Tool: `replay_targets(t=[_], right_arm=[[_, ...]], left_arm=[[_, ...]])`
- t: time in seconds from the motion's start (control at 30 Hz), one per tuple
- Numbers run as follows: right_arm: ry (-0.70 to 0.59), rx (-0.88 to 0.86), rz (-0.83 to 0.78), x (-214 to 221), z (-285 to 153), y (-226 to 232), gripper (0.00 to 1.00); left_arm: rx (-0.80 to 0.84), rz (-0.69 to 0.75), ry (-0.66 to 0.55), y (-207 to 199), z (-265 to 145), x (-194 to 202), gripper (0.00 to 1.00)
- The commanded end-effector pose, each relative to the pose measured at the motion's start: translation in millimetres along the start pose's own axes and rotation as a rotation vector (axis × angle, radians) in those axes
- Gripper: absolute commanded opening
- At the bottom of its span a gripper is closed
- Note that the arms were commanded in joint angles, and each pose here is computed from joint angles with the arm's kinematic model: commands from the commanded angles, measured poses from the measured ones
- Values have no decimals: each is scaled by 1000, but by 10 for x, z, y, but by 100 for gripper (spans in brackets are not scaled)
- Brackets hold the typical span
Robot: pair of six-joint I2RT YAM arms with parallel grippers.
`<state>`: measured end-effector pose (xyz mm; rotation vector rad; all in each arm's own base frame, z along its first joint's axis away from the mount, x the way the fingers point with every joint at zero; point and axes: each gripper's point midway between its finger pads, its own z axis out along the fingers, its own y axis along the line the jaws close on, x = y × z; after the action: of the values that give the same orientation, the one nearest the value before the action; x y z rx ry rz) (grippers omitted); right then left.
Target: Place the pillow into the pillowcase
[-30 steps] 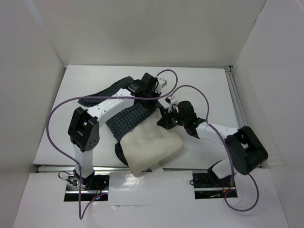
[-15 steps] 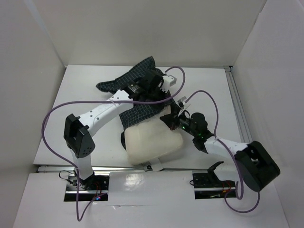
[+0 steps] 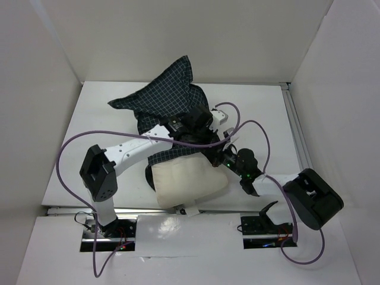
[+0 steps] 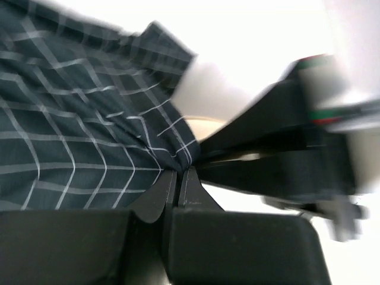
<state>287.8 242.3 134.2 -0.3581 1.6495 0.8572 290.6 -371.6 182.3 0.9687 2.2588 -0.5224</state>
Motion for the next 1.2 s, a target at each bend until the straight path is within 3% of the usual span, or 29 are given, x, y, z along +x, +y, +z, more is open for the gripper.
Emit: replay_targets(t=[0.0, 0.27, 0.4, 0.57, 0.67, 0.7, 0.73, 0.87, 1.0, 1.07, 1.1, 1.13, 1.17], right_arm=[[-468, -67, -47, -1264, -159, 312, 0], [-585, 127, 26, -1437, -428, -2, 0], [-593, 155, 34, -1369, -394, -89, 0], [-581, 203, 53, -1265, -365, -210, 0], [-570, 250, 62, -1252, -396, -283, 0], [-553, 258, 62, -1211, -384, -300, 0], [-556, 274, 65, -1222, -402, -324, 0], [-570, 354, 72, -1257, -418, -458, 0], [-505, 422, 46, -1205, -245, -587, 0], [-466, 476, 26, -1175, -122, -694, 12], [-438, 488, 14, -1112, -62, -733, 28], [-450, 491, -34, -1259, -12, -714, 47], [-437, 498, -51, -1301, 33, -715, 81]], left_arm=[[165, -66, 130, -410, 37, 463, 0], [214, -148, 175, -451, -122, 986, 0], [362, -104, 99, -846, -305, 828, 0], [295, -105, 175, -827, -227, 971, 0], [194, -134, 209, -679, -165, 1027, 48], [191, -142, 171, -684, -251, 916, 68], [195, -141, 153, -691, -306, 874, 100], [145, -169, 41, -613, -617, 660, 100], [-3, -254, -32, -350, -942, 719, 100], [-109, -333, -64, -160, -1107, 853, 100], [-142, -370, -72, -61, -1155, 906, 100], [-191, -423, -53, 42, -1151, 1071, 100], [-202, -460, -58, 94, -1177, 1130, 100]])
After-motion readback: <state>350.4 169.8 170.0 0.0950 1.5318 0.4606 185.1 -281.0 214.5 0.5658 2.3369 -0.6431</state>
